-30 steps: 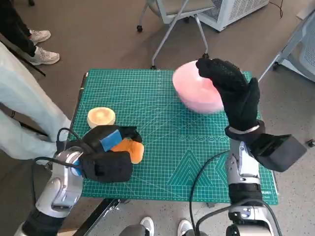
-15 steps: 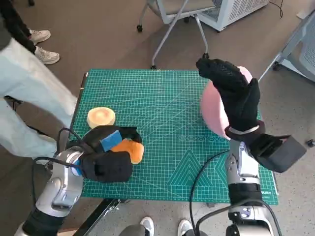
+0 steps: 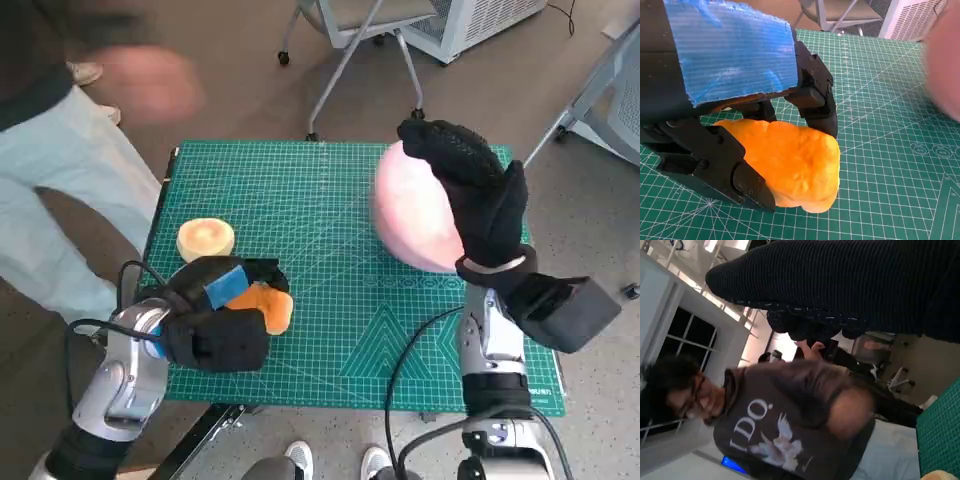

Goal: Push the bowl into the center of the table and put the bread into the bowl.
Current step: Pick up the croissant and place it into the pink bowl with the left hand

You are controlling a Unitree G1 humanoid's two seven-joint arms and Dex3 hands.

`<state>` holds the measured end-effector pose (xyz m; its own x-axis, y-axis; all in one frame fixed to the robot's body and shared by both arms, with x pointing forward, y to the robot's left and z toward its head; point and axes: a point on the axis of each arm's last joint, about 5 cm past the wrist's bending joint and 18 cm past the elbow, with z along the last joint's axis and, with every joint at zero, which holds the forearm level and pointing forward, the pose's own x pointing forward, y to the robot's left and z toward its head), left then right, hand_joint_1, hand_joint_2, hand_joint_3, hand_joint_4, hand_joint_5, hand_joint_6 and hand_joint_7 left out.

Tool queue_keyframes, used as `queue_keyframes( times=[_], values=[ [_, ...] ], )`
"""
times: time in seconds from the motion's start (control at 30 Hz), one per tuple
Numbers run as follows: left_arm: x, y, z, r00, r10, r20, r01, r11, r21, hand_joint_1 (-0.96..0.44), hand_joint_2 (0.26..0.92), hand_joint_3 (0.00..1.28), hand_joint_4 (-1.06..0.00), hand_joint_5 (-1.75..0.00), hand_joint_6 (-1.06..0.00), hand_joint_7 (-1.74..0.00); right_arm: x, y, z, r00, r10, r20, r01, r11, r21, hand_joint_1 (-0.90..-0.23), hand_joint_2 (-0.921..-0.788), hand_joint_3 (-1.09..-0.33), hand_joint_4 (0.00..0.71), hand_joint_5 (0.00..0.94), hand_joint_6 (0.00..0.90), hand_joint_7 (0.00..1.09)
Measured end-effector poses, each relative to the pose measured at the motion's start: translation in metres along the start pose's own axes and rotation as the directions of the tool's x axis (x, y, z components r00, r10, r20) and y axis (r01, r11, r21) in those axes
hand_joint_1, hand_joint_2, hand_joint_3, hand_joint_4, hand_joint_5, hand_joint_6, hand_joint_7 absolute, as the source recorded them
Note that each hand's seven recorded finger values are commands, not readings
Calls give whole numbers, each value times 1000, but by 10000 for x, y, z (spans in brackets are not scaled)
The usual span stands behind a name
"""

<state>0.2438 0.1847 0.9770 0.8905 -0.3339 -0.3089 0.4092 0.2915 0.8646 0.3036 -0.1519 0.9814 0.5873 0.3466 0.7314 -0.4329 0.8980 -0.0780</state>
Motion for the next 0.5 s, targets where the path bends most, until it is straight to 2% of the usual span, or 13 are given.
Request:
queue_keyframes(
  times=[0.5],
  values=[
    [-1,2,-1,1000,-2,9,2,1000,-10,3,909,22,-802,-1025,-662,-1151,2,10,0,1000,0,4,0,1000,3,-676,-921,-724,179,1,38,579]
  ],
)
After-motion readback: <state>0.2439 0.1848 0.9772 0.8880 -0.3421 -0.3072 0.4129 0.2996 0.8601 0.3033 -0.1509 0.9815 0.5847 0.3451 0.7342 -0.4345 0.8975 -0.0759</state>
